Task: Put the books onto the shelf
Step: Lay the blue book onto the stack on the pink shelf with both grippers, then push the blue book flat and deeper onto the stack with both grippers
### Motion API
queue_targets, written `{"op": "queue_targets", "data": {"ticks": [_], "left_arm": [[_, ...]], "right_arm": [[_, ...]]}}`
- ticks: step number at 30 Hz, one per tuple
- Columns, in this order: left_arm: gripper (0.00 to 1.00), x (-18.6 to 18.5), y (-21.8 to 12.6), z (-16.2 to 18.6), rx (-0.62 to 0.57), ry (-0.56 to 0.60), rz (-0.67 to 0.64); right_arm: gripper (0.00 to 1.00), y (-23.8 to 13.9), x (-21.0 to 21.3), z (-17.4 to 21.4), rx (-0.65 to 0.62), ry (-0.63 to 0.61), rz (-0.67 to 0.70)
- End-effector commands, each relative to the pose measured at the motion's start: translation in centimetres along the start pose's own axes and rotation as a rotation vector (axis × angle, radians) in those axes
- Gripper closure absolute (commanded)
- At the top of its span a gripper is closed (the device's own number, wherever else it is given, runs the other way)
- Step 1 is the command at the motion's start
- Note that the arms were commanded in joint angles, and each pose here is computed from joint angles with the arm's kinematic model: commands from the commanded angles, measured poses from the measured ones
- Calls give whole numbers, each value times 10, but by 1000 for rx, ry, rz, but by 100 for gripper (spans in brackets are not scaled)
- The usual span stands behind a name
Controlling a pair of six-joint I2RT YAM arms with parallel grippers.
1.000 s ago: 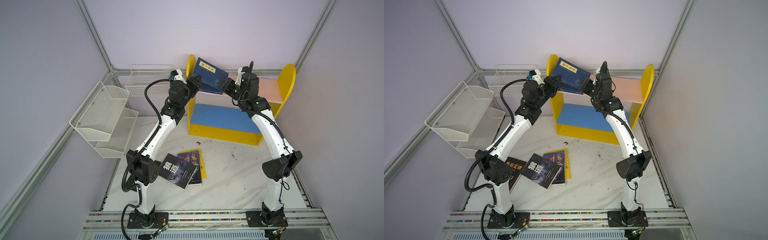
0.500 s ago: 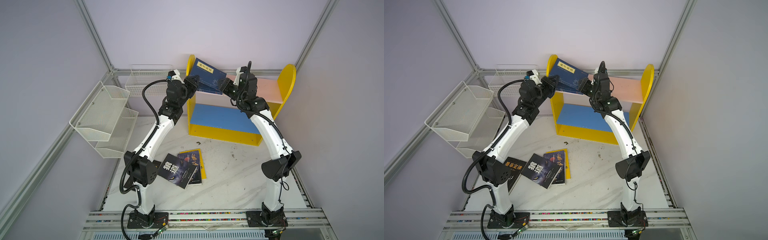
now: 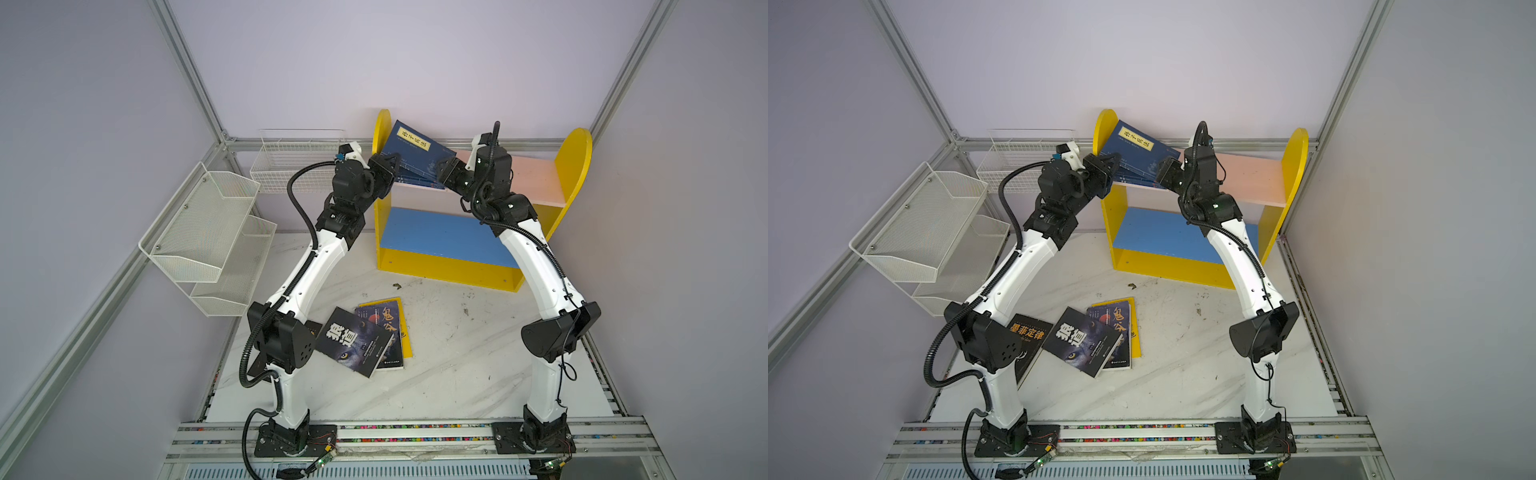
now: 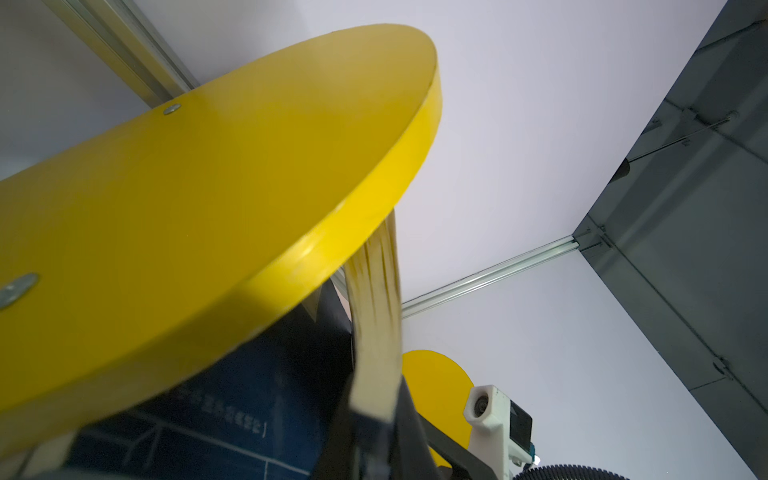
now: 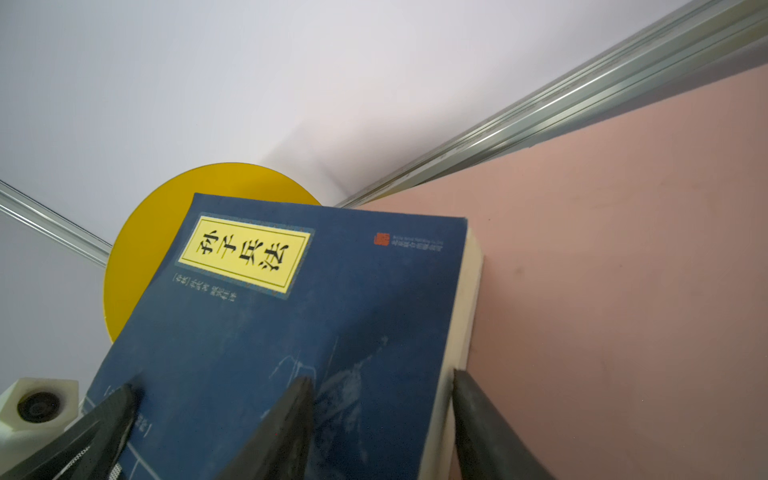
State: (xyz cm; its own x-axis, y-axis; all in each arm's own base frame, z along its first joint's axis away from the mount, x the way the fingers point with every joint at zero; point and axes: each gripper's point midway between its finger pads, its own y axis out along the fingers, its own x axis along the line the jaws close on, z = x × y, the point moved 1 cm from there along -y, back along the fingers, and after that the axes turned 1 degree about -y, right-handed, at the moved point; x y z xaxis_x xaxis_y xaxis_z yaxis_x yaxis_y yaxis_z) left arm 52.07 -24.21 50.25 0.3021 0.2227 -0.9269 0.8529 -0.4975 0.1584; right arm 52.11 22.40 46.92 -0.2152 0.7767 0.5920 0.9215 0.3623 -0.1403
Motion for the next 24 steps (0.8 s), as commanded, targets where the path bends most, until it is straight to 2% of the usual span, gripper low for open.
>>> {"op": "queue_targets", "data": {"ticks": [1, 5, 8, 15, 24], "left_arm": [[100, -23, -11, -9, -23, 7, 69], [100, -21, -12, -12, -46, 9, 64], [100, -19, -11, -14, -62, 4, 67], [100, -21, -9, -18, -83, 17, 70], [100, -17, -3, -14, -57, 13, 64]], "right_arm": [[45, 0, -4, 2, 8, -22, 31], [45, 5, -7, 8, 24, -21, 35], [38, 0, -4, 3, 5, -20, 28], [30, -6, -1, -5, -13, -20, 26], [31, -1, -4, 0, 0, -13, 32]]}}
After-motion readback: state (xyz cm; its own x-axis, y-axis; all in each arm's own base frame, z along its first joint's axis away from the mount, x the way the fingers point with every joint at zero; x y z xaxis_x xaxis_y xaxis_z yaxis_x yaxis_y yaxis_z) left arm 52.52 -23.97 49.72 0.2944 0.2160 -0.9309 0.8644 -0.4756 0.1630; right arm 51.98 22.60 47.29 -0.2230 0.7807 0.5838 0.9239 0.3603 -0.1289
